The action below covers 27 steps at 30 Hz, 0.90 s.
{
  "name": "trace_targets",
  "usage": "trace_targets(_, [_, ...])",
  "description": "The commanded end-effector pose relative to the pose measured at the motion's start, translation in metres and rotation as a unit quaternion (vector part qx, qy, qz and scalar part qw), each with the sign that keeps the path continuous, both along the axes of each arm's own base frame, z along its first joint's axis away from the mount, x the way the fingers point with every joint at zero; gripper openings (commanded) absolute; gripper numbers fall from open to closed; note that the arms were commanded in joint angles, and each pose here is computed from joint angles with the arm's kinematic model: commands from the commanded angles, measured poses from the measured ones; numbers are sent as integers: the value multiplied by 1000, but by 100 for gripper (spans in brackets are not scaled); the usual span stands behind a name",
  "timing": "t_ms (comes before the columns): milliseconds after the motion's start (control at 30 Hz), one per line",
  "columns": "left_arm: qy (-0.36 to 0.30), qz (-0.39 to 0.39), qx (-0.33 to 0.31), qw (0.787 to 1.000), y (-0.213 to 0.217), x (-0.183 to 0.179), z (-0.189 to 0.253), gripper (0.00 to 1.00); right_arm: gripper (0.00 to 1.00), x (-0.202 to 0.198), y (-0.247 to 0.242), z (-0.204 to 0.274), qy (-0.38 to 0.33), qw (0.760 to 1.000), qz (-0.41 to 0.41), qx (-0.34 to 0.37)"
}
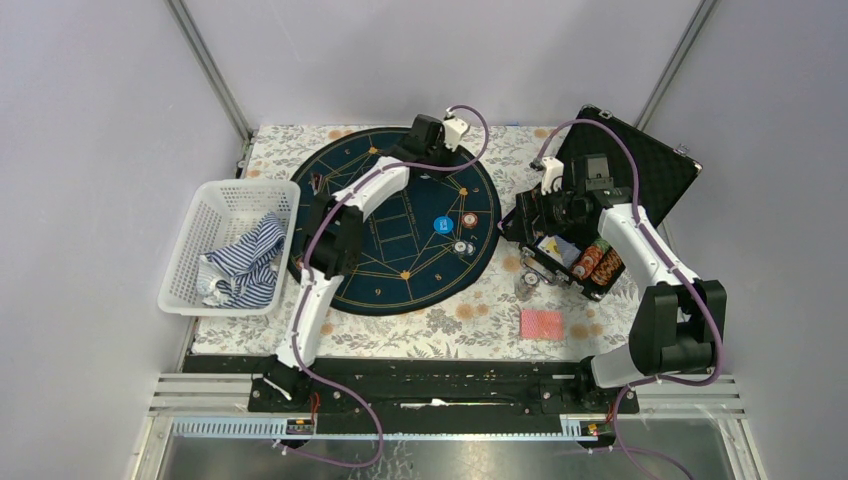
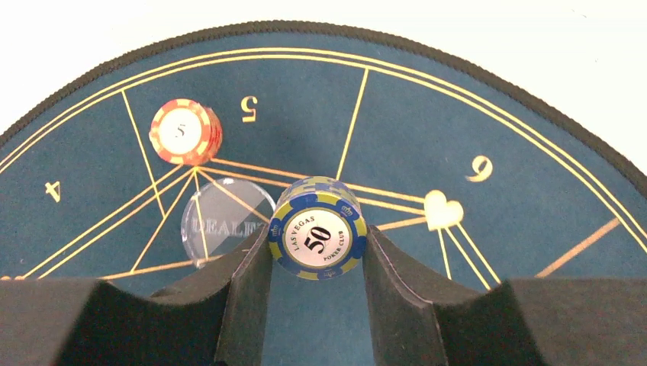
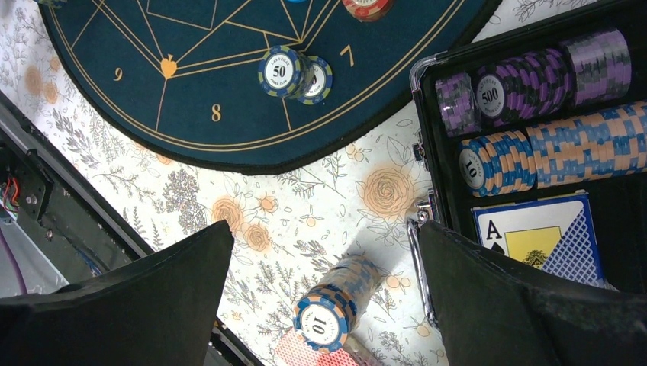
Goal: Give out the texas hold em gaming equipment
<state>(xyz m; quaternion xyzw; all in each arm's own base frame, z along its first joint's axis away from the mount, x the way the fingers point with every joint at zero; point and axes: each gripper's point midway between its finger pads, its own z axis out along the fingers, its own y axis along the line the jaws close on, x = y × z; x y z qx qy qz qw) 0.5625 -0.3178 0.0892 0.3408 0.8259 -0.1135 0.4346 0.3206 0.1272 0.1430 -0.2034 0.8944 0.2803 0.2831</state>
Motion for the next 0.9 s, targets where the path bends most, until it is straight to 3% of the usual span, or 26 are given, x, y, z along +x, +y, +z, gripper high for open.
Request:
trace_targets(0, [-73, 36, -52, 995, -10, 43, 37, 34, 100, 1, -1, 0, -6, 1000, 6, 2])
trace_targets(433, [-102, 79, -61, 990, -1, 75, 17, 35, 100, 0, -1, -4, -1, 1000, 7, 2])
trace_targets(867, [-104, 77, -59, 990, -2, 83, -1, 40, 100, -1, 0, -8, 8, 1000, 8, 4])
